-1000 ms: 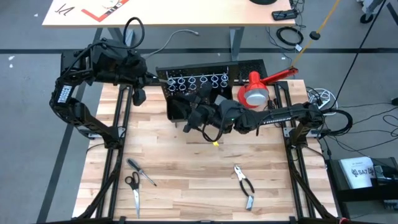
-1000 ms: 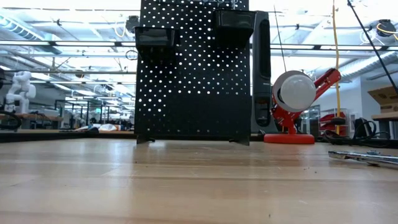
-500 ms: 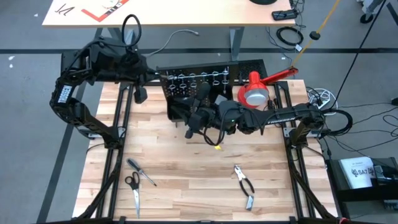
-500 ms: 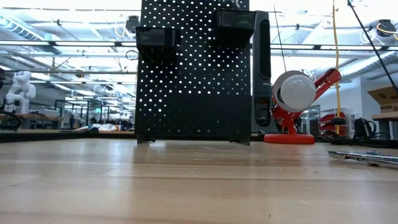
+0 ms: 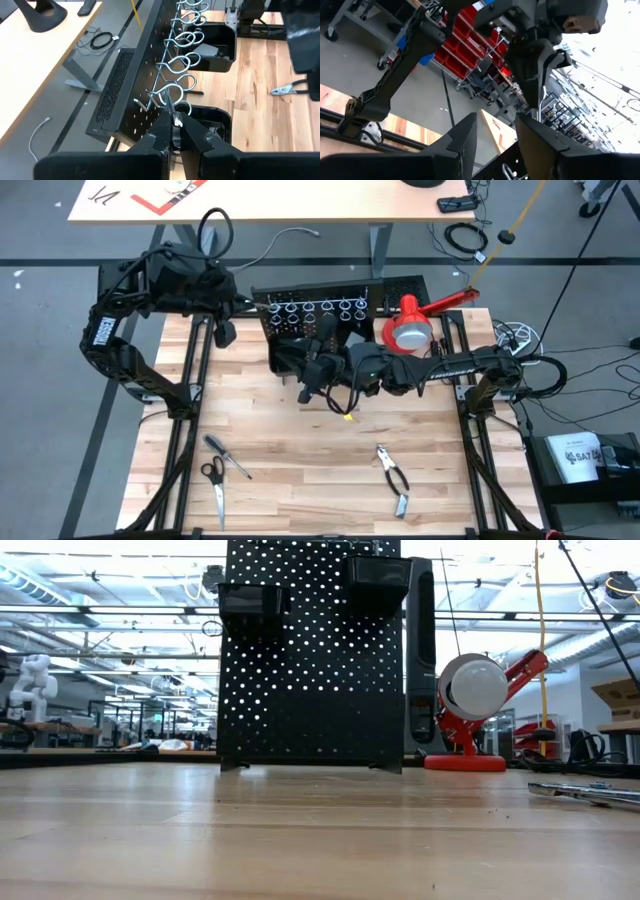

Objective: Hang tools onto peg board
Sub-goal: Hang the wrench on the pegboard

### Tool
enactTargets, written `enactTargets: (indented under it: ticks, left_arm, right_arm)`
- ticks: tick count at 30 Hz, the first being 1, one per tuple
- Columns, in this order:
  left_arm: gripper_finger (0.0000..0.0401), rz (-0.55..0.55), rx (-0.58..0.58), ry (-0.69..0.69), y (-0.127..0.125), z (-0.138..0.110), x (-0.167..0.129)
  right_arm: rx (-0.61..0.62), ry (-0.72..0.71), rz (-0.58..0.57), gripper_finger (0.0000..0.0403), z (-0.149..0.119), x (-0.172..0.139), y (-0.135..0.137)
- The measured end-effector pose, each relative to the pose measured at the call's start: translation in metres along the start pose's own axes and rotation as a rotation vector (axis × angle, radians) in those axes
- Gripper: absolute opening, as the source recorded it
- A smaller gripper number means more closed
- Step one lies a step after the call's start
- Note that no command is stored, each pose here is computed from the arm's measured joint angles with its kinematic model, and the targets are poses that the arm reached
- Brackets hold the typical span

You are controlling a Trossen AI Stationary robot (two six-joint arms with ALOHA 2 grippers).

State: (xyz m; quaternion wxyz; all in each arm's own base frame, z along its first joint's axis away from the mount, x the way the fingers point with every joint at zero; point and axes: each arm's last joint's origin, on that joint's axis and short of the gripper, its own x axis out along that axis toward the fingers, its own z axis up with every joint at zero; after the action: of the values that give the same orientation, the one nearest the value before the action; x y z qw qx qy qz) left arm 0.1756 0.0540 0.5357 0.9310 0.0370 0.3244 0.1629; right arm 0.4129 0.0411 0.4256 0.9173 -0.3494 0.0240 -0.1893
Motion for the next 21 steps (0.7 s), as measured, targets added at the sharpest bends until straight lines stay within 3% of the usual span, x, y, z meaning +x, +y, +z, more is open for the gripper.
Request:
enactTargets:
  ticks: [21]
  left_arm:
    - [0.0022, 0.013, -0.075, -0.023, 0.0006, 0.0024, 0.0002]
  right_arm:
    - [0.007, 0.011, 0.017, 0.0132, -0.0016, 0.0001, 0.0014]
